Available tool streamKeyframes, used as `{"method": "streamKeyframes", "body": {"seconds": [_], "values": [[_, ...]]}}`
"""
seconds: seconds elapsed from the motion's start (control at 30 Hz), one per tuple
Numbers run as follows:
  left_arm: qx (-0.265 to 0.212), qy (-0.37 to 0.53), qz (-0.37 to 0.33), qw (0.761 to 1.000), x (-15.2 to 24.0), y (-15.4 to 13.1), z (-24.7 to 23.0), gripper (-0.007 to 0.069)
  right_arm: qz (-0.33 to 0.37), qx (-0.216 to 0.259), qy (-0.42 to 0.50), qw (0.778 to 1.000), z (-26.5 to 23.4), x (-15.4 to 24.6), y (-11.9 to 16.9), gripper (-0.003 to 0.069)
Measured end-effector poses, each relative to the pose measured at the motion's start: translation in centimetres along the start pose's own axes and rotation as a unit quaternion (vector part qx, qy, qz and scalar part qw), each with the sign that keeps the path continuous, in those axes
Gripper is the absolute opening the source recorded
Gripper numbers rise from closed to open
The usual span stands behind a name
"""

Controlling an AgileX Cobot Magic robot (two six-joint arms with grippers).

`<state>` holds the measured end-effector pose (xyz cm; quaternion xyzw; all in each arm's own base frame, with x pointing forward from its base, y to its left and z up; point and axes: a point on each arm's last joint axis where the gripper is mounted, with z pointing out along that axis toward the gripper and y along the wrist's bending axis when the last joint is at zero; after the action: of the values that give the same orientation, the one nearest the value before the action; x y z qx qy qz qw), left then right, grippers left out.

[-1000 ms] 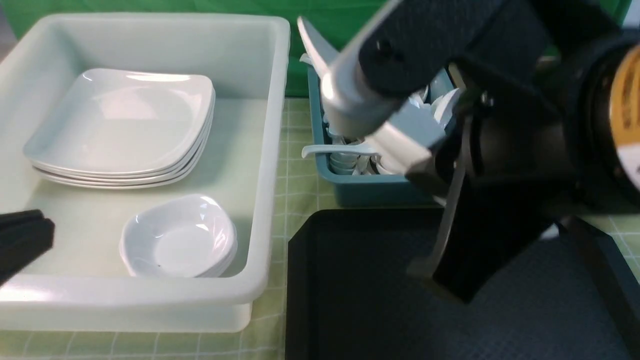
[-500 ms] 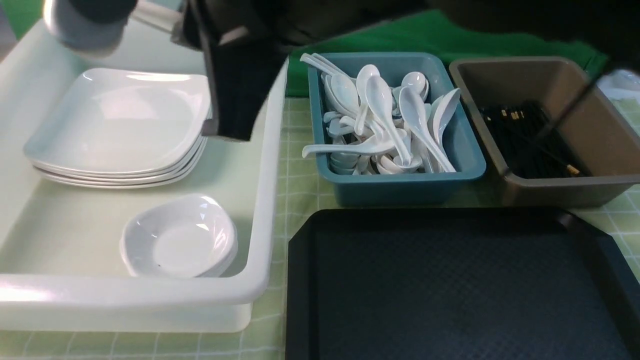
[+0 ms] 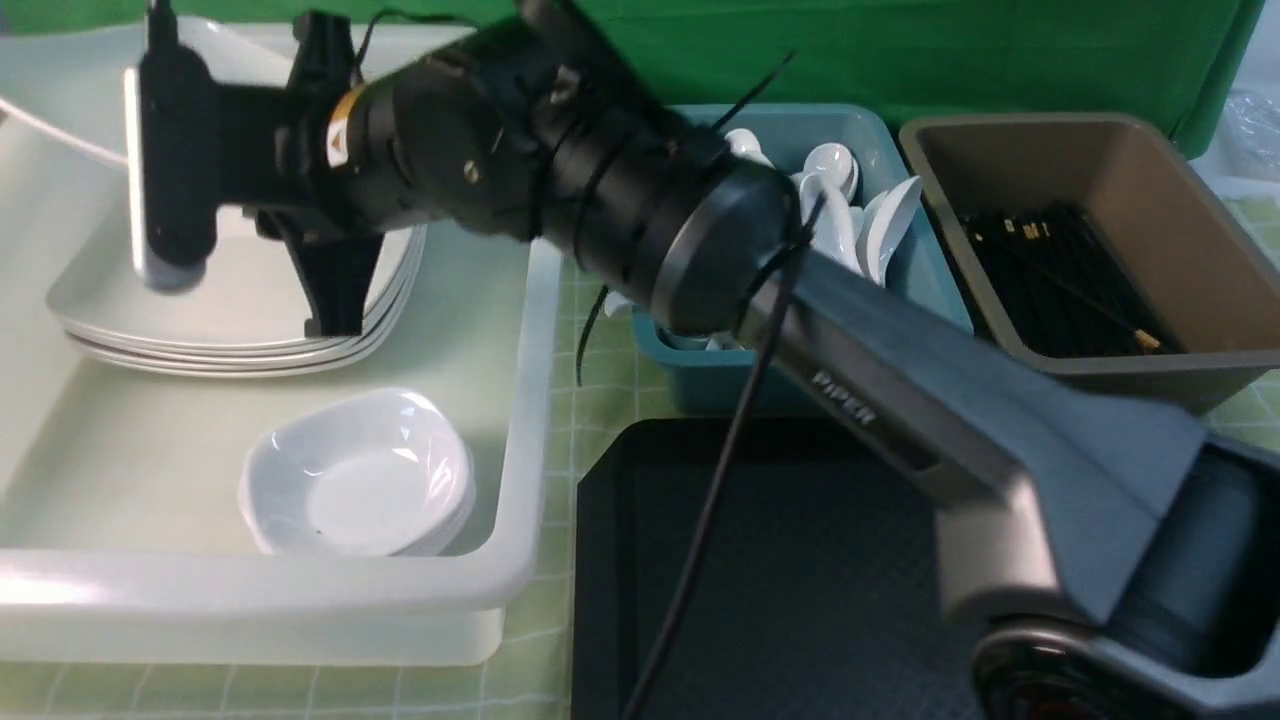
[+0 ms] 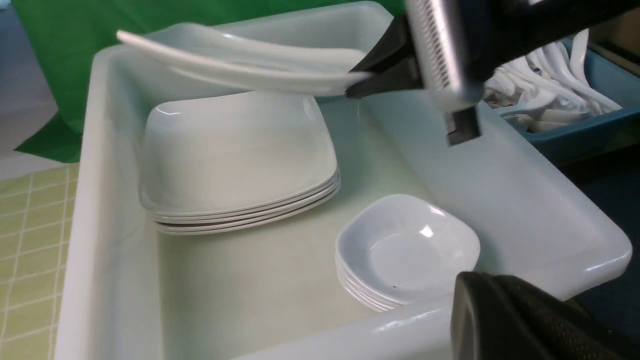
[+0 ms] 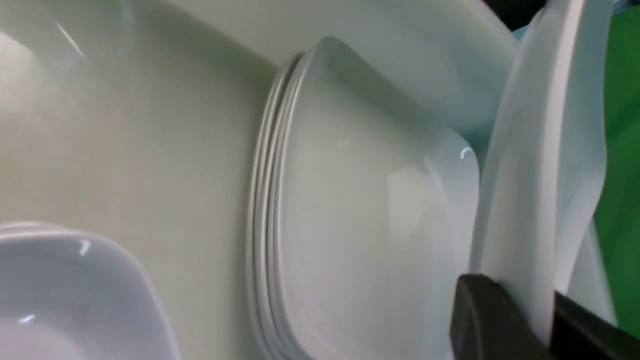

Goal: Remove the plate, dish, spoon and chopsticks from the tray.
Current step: Use the right arm to put the plate into the large storage box on the left

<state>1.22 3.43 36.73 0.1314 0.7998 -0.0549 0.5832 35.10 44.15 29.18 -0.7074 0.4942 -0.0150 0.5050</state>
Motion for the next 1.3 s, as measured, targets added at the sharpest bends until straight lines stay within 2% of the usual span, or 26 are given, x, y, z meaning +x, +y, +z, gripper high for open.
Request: {"method": "streamKeyframes", "body": {"seconds": [0.27,0.6,0.7,0.8,0.87,0.97,1.1,1.17,1.23,1.27,1.3], "values": [[0.042,0.000,-0.005,0.999,0.0,-0.8,0.0,0.0021,-0.027,0.016,0.004,0.999,5.6,3.6,3.2,0.0055],[0.084,-0.006,-0.022,0.996,-0.1,-1.5,-0.1,0.0021,-0.047,0.034,0.000,0.998,7.8,4.9,4.7,0.0073],[0.090,-0.004,-0.025,0.996,-0.1,-1.6,-0.1,0.0021,-0.034,0.037,-0.002,0.999,7.9,4.9,4.7,0.0147],[0.095,-0.003,-0.028,0.995,-0.1,-1.7,-0.2,0.0021,-0.006,0.037,-0.001,0.999,7.9,5.0,4.7,0.0344],[0.099,-0.002,-0.031,0.995,-0.1,-1.8,-0.2,0.0021,0.001,0.031,0.003,1.000,7.9,5.1,4.8,0.0442],[0.107,0.000,-0.035,0.994,-0.1,-1.9,-0.2,0.0021,0.015,0.007,0.020,1.000,7.6,5.2,4.9,0.0516],[0.120,0.003,-0.038,0.992,0.0,-2.2,-0.3,0.0021,0.040,-0.019,0.082,0.996,5.8,5.3,4.0,0.0527],[0.122,0.001,-0.036,0.992,-0.1,-2.2,-0.3,0.0021,0.051,-0.014,0.108,0.993,4.7,5.4,3.2,0.0516],[0.127,-0.010,-0.033,0.991,-0.3,-2.3,-0.3,0.0021,0.103,0.001,0.158,0.982,1.4,4.6,0.8,0.0480],[0.127,-0.011,-0.032,0.991,-0.3,-2.3,-0.3,0.0021,0.108,-0.002,0.162,0.981,1.2,4.8,0.9,0.0477],[0.129,-0.018,-0.027,0.991,-0.6,-2.4,-0.1,0.0021,0.139,-0.001,0.185,0.973,-1.9,3.8,-1.0,0.0433]]}}
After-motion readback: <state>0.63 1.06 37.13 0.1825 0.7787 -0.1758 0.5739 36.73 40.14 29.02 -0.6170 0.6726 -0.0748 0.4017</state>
